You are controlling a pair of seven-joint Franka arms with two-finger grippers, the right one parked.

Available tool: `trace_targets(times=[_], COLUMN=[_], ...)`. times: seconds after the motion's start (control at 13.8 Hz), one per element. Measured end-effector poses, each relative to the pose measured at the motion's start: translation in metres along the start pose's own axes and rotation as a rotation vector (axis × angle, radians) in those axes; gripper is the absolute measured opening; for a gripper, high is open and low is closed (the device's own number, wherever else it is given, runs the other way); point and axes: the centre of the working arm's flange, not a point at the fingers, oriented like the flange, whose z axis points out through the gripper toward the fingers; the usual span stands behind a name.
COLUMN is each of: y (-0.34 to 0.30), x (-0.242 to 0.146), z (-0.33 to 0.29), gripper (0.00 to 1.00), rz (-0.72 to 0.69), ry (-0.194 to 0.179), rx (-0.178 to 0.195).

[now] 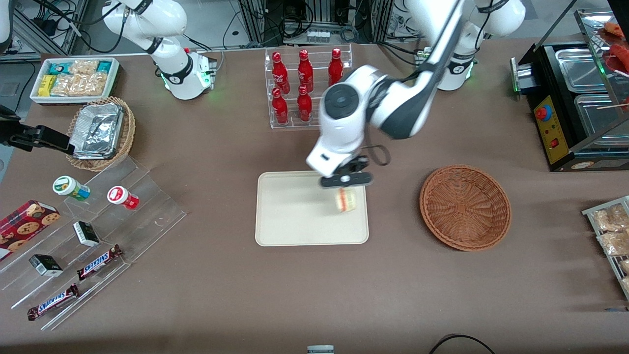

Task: Place sandwich from basket to tray
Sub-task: 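Carry the sandwich with the left gripper over the cream tray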

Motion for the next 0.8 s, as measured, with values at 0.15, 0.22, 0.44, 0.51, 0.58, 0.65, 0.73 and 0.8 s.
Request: trace_targets(times=[0.15,0.22,0.44,0.51,0.58,0.65,0.73,0.8], y=[0.023,0.030,0.038,0.040,0.043,0.046,0.048,0.051], x=[0.000,-0.001,0.000,0.000,0.000,-0.001,-0.002,-0.003], z=[0.030,0.044,0.079,0.088,0.096,0.103,0.110,0.116], gripper=[0.17,0.17,0.17,0.17,0.17,0.17,0.17,0.17], rz=[0.005,0.009,0.015,0.017,0.020,0.023,0.026,0.030], ry=[0.030,0.041,0.054,0.059,0.066,0.072,0.080,0.085], rx=[-0.033,-0.039,-0.042,-0.045,-0.052,-0.060,-0.067,-0.074])
